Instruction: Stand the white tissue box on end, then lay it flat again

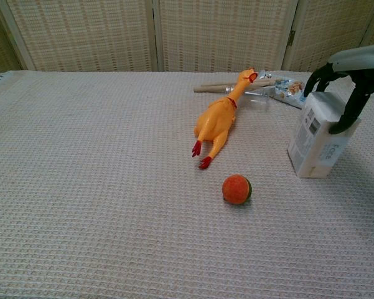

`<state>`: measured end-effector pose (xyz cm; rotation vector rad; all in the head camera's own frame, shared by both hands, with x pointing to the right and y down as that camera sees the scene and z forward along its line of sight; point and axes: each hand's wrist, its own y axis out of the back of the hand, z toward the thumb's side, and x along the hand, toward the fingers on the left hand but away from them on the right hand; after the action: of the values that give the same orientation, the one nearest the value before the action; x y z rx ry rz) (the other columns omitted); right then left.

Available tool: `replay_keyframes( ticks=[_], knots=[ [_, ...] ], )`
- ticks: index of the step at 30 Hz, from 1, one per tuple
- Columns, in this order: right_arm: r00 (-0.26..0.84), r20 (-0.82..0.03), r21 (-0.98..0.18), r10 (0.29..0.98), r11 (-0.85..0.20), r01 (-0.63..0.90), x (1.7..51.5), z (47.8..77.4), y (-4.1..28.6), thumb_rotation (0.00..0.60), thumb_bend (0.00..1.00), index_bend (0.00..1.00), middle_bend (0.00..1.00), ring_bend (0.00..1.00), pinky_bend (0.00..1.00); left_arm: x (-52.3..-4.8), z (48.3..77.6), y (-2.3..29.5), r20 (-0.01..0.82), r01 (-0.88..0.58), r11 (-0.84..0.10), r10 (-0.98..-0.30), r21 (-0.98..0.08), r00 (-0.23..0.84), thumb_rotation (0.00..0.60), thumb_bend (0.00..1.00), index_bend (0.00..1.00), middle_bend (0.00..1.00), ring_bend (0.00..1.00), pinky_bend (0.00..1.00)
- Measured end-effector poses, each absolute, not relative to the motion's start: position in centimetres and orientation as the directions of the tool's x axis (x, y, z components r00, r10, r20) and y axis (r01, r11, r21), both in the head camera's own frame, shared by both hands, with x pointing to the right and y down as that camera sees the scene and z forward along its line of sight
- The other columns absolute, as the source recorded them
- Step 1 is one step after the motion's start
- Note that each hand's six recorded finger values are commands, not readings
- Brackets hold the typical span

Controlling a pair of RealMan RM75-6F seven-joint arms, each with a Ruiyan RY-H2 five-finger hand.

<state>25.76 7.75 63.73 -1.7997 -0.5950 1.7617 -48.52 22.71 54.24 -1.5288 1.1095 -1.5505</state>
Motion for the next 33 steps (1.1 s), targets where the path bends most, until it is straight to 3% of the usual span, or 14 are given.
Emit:
replay_keyframes(
  ticks=[5,10,17,25,30,33],
  knots=[
    [0.048,-0.732,-0.681,0.679,-0.73,-0.056,25.8,63.5,7.4,0.6,0.28,0.4,0.4,0.15,0.0,-48.4,54.1,22.7,0.405,-0.097,-0.397,-0.912,-0.913,-0.073,0.6,0.62,0.3,0.0,0.0,0.1],
    [0.077,-0.708,-0.705,0.702,-0.709,-0.009,25.7,63.2,7.2,0.6,0.29,0.43,0.41,0.16,0.0,-48.5,54.0,22.8,0.403,-0.098,-0.396,-0.912,-0.913,-0.073,0.6,0.62,0.3,0.0,0.0,0.1],
    [0.165,-0.66,-0.675,0.733,-0.675,0.299,26.1,63.1,6.9,0.6,0.4,0.43,0.41,0.15,0.0,-48.6,54.0,22.7,0.41,-0.107,-0.402,-0.909,-0.909,-0.075,0.6,0.62,0.3,0.0,0.0,0.1],
    [0.238,-0.539,-0.44,0.808,-0.511,0.738,29.1,64.5,6.4,0.6,0.48,0.43,0.41,0.14,0.0,-48.5,53.9,22.8,0.405,-0.106,-0.397,-0.911,-0.912,-0.073,0.6,0.62,0.3,0.0,0.0,0.1],
    [0.26,-0.489,-0.281,0.833,-0.432,0.857,33.0,67.1,6.5,0.6,0.48,0.43,0.41,0.14,0.0,-48.5,54.0,22.8,0.409,-0.097,-0.401,-0.91,-0.911,-0.076,0.6,0.62,0.3,0.0,0.0,0.1],
    [0.265,-0.488,-0.245,0.832,-0.422,0.873,35.4,68.9,7.0,0.6,0.48,0.43,0.41,0.14,0.0,-48.7,54.2,22.7,0.41,-0.094,-0.403,-0.908,-0.91,-0.083,0.6,0.62,0.3,0.0,0.0,0.1]
  ],
)
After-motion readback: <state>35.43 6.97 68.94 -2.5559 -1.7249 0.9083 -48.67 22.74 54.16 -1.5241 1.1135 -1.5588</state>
